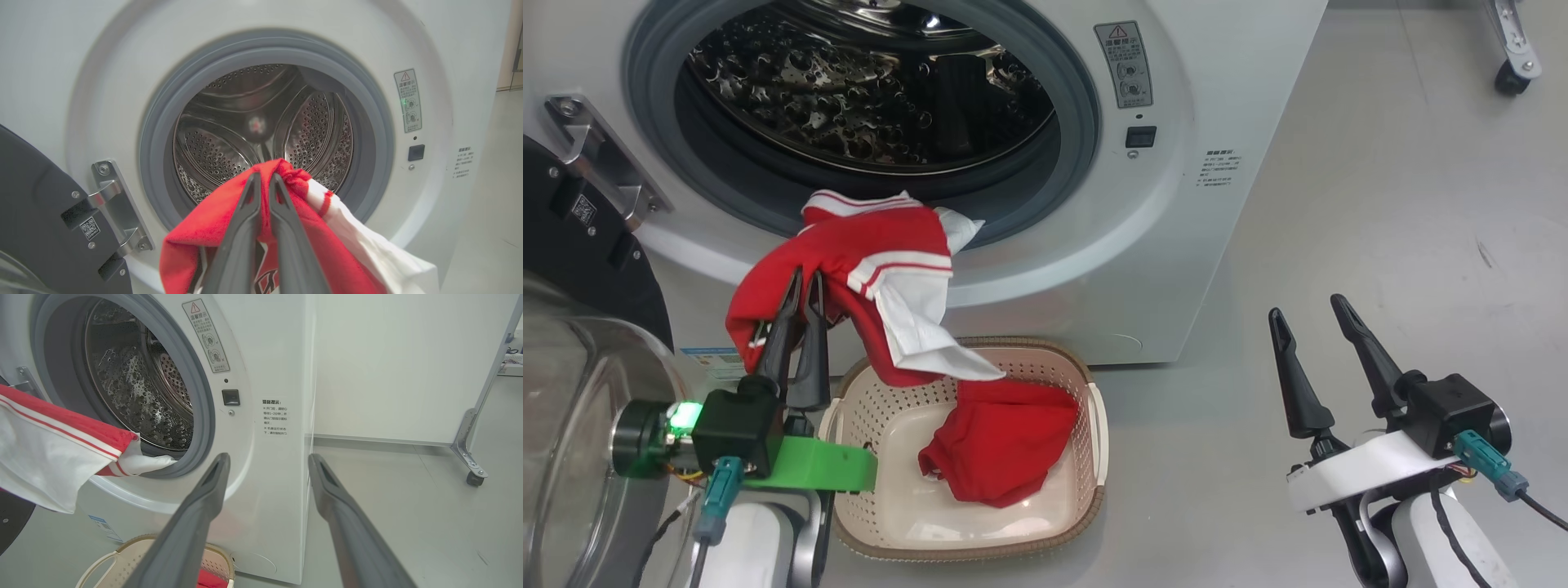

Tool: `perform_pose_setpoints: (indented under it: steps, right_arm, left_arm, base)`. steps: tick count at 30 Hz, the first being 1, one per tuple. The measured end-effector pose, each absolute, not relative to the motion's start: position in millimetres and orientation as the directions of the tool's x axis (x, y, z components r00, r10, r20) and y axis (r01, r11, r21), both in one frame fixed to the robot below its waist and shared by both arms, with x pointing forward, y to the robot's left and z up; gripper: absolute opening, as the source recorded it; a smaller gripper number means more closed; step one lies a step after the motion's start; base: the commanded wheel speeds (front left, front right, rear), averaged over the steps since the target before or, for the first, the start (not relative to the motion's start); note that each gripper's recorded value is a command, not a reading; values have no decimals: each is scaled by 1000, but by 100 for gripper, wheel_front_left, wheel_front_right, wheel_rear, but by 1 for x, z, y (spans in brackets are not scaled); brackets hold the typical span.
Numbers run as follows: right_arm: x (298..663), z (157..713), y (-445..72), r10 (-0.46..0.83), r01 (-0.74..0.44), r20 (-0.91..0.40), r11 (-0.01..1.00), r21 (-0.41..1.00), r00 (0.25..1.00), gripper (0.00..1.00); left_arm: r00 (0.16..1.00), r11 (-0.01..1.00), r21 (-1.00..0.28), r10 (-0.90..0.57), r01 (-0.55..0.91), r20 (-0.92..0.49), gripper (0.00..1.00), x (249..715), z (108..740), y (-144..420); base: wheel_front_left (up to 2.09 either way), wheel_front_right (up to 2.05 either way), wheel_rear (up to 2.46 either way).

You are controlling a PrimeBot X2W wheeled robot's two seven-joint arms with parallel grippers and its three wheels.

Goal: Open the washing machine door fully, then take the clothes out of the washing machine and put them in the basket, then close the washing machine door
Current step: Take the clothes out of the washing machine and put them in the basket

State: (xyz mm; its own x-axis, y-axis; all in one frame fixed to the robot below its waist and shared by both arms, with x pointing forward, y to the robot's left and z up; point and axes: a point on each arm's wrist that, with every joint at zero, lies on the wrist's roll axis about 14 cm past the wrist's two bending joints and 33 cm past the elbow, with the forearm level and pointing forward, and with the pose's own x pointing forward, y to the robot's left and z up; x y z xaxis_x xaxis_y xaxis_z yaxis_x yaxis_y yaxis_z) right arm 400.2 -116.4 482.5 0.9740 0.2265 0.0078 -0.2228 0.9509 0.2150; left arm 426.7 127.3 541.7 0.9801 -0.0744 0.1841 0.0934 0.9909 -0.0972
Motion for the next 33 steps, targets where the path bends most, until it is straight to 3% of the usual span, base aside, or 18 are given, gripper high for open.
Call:
perform_pose_setpoints:
  steps: [16, 23, 33]
  right_arm:
    - [403, 475, -118, 219, -209, -17, 950, 234, 976, 100]
    - [410, 467, -115, 225, -210, -35, 947, 245, 974, 100]
    - [427, 455, -118, 219, -199, -54, 948, 248, 974, 100]
  left_arm:
    - [989, 980, -162, -128, 115, -69, 0, 410, 458, 110]
    - [934, 975, -177, -183, 133, -306, 0, 400, 389, 98]
    - [868, 966, -177, -246, 186, -432, 0, 433, 349, 81]
  base:
    - [0, 0, 0]
    - [0, 0, 0]
    - [0, 0, 0]
